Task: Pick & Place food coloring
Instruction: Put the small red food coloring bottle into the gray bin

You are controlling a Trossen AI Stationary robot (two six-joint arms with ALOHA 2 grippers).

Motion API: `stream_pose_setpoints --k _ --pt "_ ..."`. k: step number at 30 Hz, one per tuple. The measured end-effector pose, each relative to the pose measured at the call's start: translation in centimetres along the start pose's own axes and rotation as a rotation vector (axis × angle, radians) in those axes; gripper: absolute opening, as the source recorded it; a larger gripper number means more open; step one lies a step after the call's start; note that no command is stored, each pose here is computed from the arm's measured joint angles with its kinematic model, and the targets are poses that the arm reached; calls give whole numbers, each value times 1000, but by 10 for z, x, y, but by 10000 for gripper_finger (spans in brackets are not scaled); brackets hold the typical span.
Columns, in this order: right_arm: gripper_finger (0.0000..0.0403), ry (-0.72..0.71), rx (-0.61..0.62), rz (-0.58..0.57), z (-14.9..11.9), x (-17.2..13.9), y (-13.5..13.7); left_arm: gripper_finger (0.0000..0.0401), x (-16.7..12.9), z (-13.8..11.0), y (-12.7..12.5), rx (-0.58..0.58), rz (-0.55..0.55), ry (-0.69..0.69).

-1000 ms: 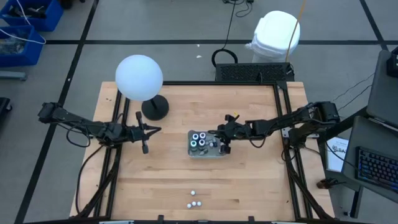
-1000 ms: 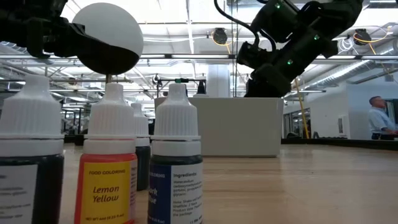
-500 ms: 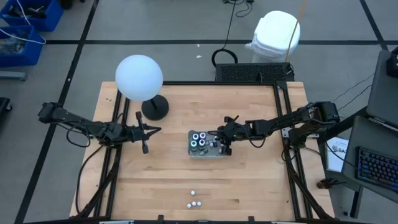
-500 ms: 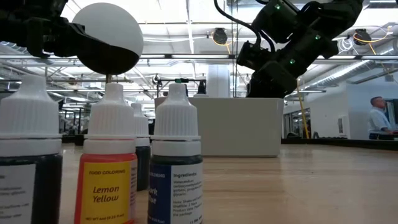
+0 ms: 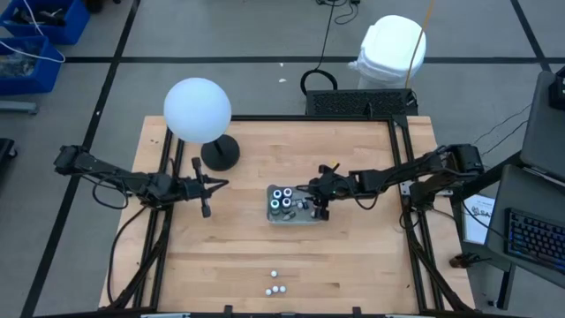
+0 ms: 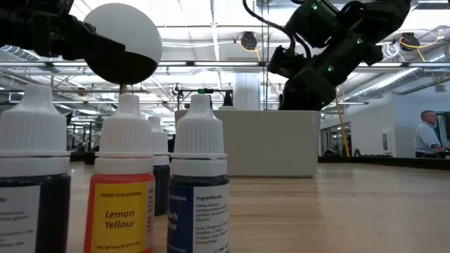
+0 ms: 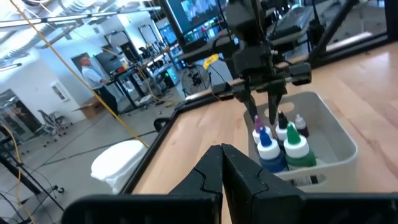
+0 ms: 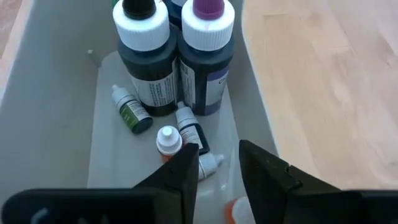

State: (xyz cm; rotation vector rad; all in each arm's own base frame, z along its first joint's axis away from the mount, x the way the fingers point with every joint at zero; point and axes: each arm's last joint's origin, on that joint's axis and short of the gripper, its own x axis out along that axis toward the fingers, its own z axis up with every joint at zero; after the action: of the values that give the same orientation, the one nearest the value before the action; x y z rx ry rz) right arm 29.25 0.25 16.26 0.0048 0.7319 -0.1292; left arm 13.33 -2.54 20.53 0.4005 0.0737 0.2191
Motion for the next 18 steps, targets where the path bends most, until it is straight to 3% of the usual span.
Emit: stream_pose_setpoints --k 4,11,14,18 --pt "101 -80 -11 14 13 -24 0 10 0 2 1 -18 7 -19" --pt "76 -254 -87 155 25 -108 28 10 0 2 1 -76 6 -22" --pt "49 -321 -125 232 6 -129 40 10 0 2 1 -77 6 -22" --pt "7 -417 -169 313 -39 -135 45 10 0 2 1 -108 6 -22"
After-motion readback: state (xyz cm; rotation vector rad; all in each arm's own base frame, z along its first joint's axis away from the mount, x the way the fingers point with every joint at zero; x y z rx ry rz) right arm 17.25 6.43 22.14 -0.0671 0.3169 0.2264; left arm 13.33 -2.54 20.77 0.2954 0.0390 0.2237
